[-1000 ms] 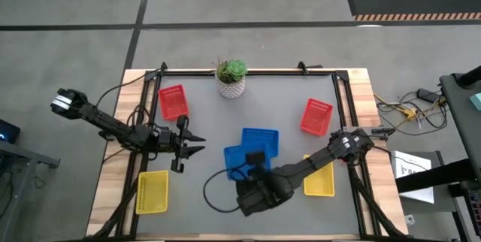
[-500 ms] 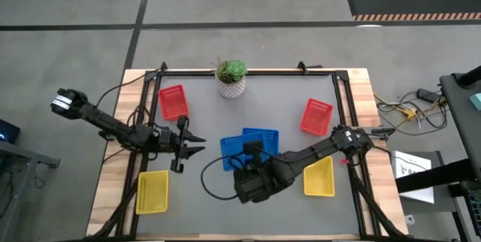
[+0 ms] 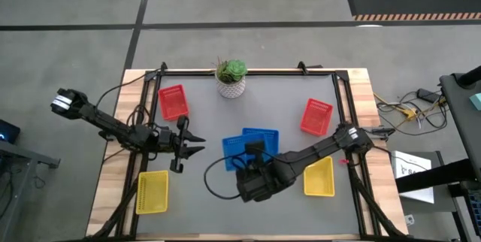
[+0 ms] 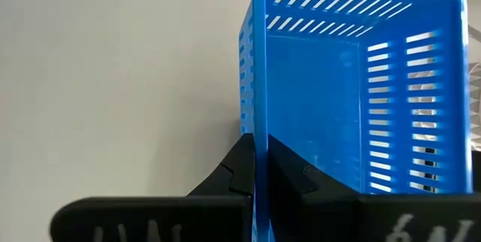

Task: Stack baskets by color
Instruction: Stack the bottom blue basket on the blue baskets

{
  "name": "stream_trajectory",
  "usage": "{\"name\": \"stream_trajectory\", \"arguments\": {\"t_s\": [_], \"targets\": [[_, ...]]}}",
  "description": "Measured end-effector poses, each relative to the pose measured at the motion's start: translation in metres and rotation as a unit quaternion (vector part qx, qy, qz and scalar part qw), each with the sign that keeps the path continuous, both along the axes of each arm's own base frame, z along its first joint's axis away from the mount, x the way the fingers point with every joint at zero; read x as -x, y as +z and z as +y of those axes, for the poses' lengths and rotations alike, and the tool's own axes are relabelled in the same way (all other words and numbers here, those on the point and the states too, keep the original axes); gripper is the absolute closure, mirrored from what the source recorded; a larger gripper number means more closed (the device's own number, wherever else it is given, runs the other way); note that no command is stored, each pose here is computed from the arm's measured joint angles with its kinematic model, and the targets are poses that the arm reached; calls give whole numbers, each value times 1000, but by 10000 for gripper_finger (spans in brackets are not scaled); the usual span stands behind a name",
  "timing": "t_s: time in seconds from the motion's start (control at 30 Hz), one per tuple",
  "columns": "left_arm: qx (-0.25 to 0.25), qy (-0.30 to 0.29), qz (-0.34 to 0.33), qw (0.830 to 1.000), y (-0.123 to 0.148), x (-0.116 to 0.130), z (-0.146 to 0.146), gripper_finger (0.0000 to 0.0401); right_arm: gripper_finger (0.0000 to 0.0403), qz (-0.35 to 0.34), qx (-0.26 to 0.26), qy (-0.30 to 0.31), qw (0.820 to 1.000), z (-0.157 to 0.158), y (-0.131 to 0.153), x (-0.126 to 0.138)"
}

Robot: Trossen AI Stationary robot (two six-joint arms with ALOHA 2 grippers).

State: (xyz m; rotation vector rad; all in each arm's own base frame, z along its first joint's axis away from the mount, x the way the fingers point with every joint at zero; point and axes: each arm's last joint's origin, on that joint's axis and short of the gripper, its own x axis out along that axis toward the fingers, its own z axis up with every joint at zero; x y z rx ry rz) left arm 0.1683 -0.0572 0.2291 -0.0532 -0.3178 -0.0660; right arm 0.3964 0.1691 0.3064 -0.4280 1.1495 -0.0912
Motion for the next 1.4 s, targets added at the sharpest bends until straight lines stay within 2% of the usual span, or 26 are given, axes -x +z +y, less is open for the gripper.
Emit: {"name": "stream_trajectory", "arguments": {"t_s": [0.13,0.23,0.4,0.77,0.93,1.4], "targets": [[0,0,-1,1000,0,0,0,313,394,-24,-14,-25,999,-13,0,11],[0,0,-1,1000,0,0,0,313,394,-36,-28,-71,996,-31,-4,22],[1,0,-3,1000,1,0,0,313,394,-34,-58,-130,989,-58,-28,30],[2,0,-6,1000,1,1,0,313,394,-12,-83,-145,986,-90,-74,36],[2,0,-6,1000,1,1,0,313,394,-10,-108,-138,985,-91,-81,35],[2,1,-7,1000,1,1,0,313,383,-8,-106,-139,985,-92,-97,38]]}}
